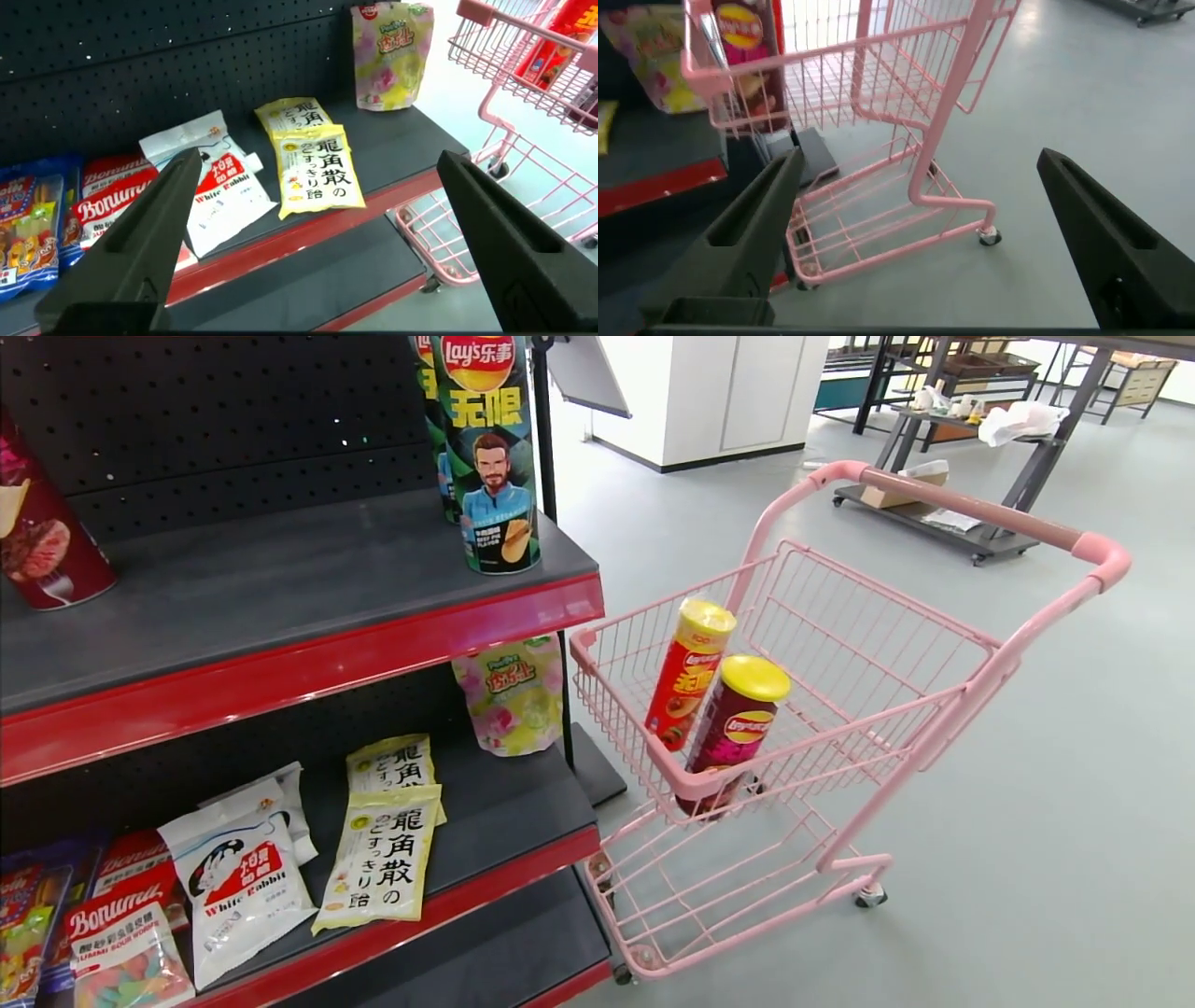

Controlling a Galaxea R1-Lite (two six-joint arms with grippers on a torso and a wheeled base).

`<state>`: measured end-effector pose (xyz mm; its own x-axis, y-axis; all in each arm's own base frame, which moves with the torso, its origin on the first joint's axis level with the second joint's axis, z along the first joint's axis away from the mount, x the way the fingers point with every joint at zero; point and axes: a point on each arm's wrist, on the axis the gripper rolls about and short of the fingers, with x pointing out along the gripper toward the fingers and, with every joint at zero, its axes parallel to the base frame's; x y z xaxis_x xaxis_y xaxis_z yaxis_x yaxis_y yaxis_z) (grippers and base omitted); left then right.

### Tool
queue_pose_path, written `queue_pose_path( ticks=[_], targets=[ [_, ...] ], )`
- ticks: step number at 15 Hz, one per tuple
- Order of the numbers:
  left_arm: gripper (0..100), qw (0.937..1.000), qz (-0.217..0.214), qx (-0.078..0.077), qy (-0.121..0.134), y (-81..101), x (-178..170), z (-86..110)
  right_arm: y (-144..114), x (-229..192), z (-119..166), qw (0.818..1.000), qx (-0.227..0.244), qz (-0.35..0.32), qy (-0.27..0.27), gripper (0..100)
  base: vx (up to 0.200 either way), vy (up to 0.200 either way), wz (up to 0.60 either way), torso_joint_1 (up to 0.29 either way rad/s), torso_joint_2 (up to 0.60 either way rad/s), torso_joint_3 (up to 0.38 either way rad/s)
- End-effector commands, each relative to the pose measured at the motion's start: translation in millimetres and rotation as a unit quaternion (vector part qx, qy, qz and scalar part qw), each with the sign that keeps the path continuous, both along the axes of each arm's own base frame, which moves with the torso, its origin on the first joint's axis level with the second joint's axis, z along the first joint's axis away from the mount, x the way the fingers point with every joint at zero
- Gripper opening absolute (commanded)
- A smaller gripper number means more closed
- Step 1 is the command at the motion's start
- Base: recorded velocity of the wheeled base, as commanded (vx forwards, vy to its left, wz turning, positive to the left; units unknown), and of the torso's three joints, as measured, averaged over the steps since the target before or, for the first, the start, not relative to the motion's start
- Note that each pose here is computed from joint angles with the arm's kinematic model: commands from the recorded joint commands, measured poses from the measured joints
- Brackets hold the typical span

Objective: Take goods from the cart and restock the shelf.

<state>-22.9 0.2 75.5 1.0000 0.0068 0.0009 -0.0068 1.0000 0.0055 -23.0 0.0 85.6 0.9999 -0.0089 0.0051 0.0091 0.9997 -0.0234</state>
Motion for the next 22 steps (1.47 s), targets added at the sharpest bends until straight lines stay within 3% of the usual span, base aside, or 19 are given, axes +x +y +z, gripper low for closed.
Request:
queue_pose_path(
  ticks=[1, 3, 4, 5, 8, 11, 13, 22],
  targets=[
    [100, 1.0, 0.0, 0.0, 0.0, 0.0, 0.1, 0.0, 2.1, 51.5, 154.1, 0.993, 0.106, 0.046, 0.008, 100, 0.0, 0.0, 0.0, 0.0, 0.0, 0.0],
    [100, 1.0, -0.001, 0.0, 0.0, -0.1, 0.1, 0.0, 6.9, 84.2, 181.4, 0.991, 0.102, 0.082, 0.03, 100, 0.0, 0.0, 0.0, 0.0, 0.0, 0.0],
    [100, 1.0, -0.001, 0.0, 0.0, -0.1, 0.1, 0.0, 11.8, 108.3, 170.6, 0.989, 0.07, 0.109, 0.069, 100, 0.0, 0.0, 0.0, 0.0, 0.0, 0.0],
    [100, 1.0, -0.001, 0.0, 0.0, -0.1, 0.1, 0.0, 14.7, 126.8, 155.2, 0.984, 0.068, 0.119, 0.109, 100, 0.0, 0.0, 0.0, 0.0, 0.0, 0.0],
    [100, 1.0, -0.001, 0.0, 0.0, -0.1, 0.1, 0.0, 34.2, 167.9, 108.2, 0.966, 0.067, 0.19, 0.162, 100, 0.0, 0.0, 0.0, 0.0, 0.0, 0.0],
    [100, 1.0, -0.001, 0.0, 0.0, -0.1, 0.1, 0.0, 46.0, 212.7, 63.4, 0.959, 0.067, 0.209, 0.177, 100, 0.0, 0.0, 0.0, 0.0, 0.0, 0.0],
    [100, 1.0, -0.001, 0.0, 0.0, -0.1, 0.1, 0.0, 51.3, 233.4, 48.7, 0.953, 0.067, 0.225, 0.192, 100, 0.0, 0.0, 0.0, 0.0, 0.0, 0.0],
    [100, 1.0, -0.001, 0.001, 0.0, -0.1, 0.1, 0.0, 83.3, 294.8, 41.2, 0.942, 0.057, 0.27, 0.19, 100, 0.0, 0.0, 0.0, 0.0, 0.0, 0.0]
  ],
)
